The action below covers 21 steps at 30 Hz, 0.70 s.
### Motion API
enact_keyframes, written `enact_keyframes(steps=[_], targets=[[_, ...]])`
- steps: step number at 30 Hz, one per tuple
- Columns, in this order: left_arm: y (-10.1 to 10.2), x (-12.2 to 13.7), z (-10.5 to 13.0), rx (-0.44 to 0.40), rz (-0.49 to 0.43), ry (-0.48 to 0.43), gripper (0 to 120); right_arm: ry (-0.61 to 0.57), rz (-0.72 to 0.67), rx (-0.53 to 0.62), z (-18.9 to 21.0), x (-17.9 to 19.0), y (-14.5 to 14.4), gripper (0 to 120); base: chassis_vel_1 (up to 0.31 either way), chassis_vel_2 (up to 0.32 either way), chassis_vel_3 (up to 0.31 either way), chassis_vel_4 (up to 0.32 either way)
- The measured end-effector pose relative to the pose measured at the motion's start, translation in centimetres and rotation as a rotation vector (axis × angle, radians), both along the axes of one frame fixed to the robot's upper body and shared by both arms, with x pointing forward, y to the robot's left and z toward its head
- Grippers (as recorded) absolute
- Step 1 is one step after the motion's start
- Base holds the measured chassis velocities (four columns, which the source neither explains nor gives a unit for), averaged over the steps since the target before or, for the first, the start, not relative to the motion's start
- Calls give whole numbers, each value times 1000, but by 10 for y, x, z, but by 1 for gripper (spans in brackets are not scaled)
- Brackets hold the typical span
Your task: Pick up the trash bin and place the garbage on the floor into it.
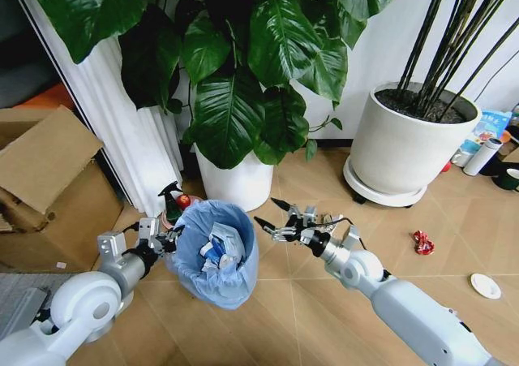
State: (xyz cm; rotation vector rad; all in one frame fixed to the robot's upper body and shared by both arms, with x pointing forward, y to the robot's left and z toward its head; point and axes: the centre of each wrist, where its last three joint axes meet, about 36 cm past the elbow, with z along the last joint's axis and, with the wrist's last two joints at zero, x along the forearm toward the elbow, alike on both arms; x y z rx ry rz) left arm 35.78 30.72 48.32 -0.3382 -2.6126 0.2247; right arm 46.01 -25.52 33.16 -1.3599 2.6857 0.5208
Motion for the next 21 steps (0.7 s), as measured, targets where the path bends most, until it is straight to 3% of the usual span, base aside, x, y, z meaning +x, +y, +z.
enact_keyframes(steps=[8,14,17,19,21], targets=[[-1,-4,1,3,3,-2,0,41,-156,-55,-3,-19,-26,100,0,0,0,0],[-1,-8,0,10,7,1,0,67,-263,-172,-14,-45,-73,100,0,0,0,0],[-1,-10,0,11,6,-1,0,92,-330,-270,-23,-75,-114,100,0,0,0,0],[-1,-9,1,11,6,-3,0,93,-343,-285,-23,-79,-121,100,0,0,0,0],[-1,-7,3,10,7,-14,0,107,-410,-348,-26,-102,-152,100,0,0,0,0]])
